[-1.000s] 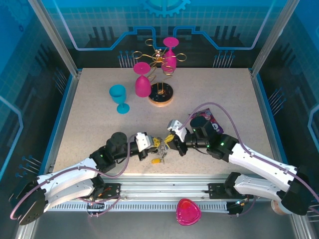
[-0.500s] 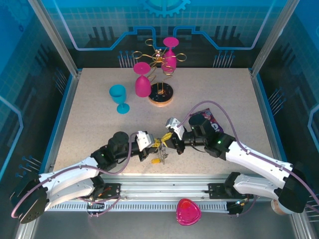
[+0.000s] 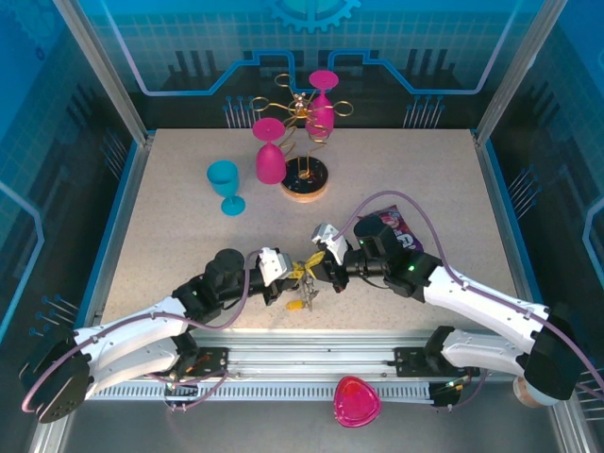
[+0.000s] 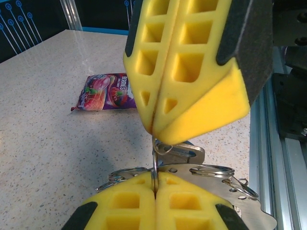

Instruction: Put the keys on the keyring

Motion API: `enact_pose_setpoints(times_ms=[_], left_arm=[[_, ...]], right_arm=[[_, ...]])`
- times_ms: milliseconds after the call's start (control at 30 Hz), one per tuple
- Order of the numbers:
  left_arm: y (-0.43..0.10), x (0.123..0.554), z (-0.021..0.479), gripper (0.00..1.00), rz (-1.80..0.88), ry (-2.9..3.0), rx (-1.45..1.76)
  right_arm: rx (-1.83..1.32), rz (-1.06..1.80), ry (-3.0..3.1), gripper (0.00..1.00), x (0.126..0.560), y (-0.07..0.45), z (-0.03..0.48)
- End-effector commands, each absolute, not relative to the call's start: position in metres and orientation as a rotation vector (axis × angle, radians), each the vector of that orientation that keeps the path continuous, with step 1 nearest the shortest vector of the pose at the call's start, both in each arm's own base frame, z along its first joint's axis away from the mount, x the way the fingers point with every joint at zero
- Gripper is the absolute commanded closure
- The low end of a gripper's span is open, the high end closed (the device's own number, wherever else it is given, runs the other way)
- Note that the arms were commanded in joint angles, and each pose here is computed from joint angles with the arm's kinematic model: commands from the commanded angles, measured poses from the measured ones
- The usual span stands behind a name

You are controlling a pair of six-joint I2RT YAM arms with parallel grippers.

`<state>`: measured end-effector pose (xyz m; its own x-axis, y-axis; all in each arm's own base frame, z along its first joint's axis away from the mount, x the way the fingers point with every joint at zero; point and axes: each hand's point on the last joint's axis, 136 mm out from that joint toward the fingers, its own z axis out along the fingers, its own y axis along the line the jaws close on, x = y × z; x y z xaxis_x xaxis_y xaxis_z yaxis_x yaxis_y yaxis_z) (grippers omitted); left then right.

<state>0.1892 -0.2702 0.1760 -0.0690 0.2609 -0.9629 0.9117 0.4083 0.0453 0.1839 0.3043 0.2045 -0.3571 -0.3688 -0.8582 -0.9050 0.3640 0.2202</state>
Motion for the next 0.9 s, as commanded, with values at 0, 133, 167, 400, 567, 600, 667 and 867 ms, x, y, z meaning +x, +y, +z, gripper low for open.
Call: enact_pose_setpoints(times_ms=[0, 133, 167, 400, 567, 600, 667, 867], left_arm=[[-0.278, 0.185, 0.203, 1.0, -0.799, 1.487, 1.064], [-0.277, 0.186, 0.204, 1.0, -0.784, 1.471, 1.065], [-0.277, 0.186, 0.205, 1.0, -0.78, 1.467, 1.062], [-0.277, 0.186, 0.206, 1.0, -0.777, 1.46, 1.062], [-0.276, 0.189, 0.207, 1.0, -0.752, 1.444, 1.055], [-0.276, 0.19, 0.208, 1.0, -0.742, 1.437, 1.056], [-0.276, 0.19, 0.207, 1.0, -0.716, 1.426, 1.064], [-0.28, 0.187, 0.201, 1.0, -0.636, 1.395, 1.108]], right_arm=[[-1.026, 0.866, 1.924, 1.0, 0.202, 0.3, 0.207], [-0.98, 0.824, 1.961, 1.0, 0.209, 0.296, 0.203], [-0.972, 0.817, 1.967, 1.0, 0.21, 0.295, 0.202], [-0.954, 0.791, 2.005, 1.0, 0.214, 0.294, 0.198], [-0.933, 0.826, 2.028, 1.0, 0.215, 0.299, 0.197], [-0.927, 0.837, 2.034, 1.0, 0.214, 0.3, 0.197], [-0.918, 0.854, 2.046, 1.0, 0.215, 0.302, 0.194], [-0.89, 0.868, 2.081, 1.0, 0.216, 0.304, 0.19]])
